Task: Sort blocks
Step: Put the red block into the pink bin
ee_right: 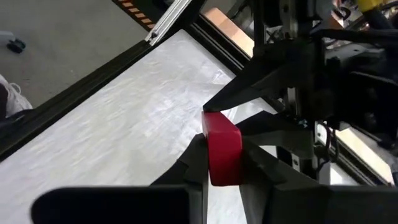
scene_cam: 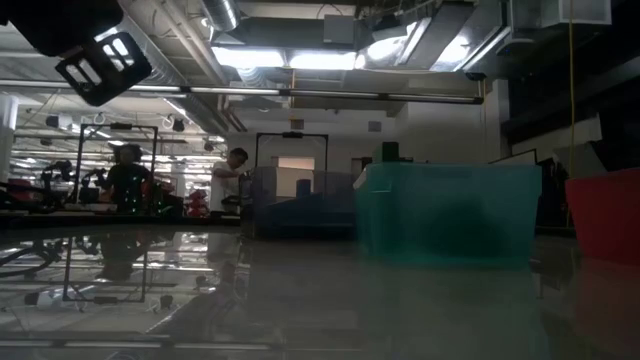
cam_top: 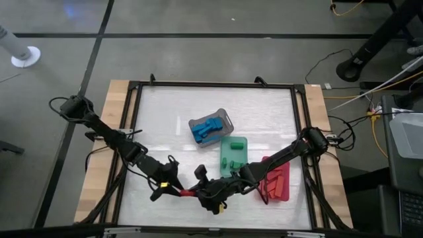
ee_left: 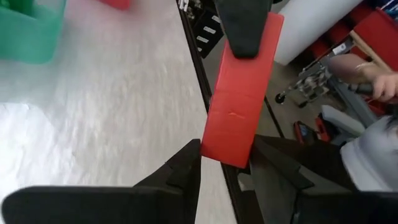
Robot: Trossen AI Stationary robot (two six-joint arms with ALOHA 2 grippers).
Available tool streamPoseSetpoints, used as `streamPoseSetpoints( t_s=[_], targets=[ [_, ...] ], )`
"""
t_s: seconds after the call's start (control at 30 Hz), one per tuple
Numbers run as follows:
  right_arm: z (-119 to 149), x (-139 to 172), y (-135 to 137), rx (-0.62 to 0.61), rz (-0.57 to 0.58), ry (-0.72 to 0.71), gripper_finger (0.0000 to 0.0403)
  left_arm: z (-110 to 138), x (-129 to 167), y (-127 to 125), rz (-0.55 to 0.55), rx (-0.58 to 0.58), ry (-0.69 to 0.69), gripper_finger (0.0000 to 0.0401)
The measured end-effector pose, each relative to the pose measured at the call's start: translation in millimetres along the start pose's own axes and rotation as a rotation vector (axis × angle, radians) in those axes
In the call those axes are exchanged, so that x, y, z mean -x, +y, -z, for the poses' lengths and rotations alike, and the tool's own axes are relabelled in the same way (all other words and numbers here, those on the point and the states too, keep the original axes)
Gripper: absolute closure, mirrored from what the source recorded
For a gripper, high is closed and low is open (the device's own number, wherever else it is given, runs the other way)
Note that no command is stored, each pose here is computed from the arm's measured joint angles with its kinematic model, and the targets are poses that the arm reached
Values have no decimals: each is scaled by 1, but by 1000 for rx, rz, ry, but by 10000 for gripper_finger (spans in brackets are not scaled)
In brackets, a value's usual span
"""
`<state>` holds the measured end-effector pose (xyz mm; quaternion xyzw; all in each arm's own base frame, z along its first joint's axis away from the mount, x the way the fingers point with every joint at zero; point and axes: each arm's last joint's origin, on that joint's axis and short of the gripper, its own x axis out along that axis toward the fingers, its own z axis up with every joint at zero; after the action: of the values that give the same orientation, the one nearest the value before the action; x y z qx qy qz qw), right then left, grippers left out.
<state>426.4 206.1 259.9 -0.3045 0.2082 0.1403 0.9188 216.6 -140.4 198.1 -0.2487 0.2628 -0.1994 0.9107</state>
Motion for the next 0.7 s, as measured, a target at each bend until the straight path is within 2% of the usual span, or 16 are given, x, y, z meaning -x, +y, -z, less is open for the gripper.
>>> streamPoseSetpoints(
  t_s=[0.17, 0.3, 0.57, 0.7],
  targets=[
    [-10, 9, -8, -42, -15, 62, 346, -3, 3, 0, 2, -53, -11, 290],
    [-25, 24, -19, -97, -26, 143, 345, -10, 16, 0, 14, -73, 6, 290],
    [-50, 77, -38, -209, -10, 359, 343, -11, 63, 0, -26, -177, 100, 290],
    [-55, 110, -40, -279, 32, 499, 345, -14, 86, -3, -50, -223, 57, 290]
  ],
)
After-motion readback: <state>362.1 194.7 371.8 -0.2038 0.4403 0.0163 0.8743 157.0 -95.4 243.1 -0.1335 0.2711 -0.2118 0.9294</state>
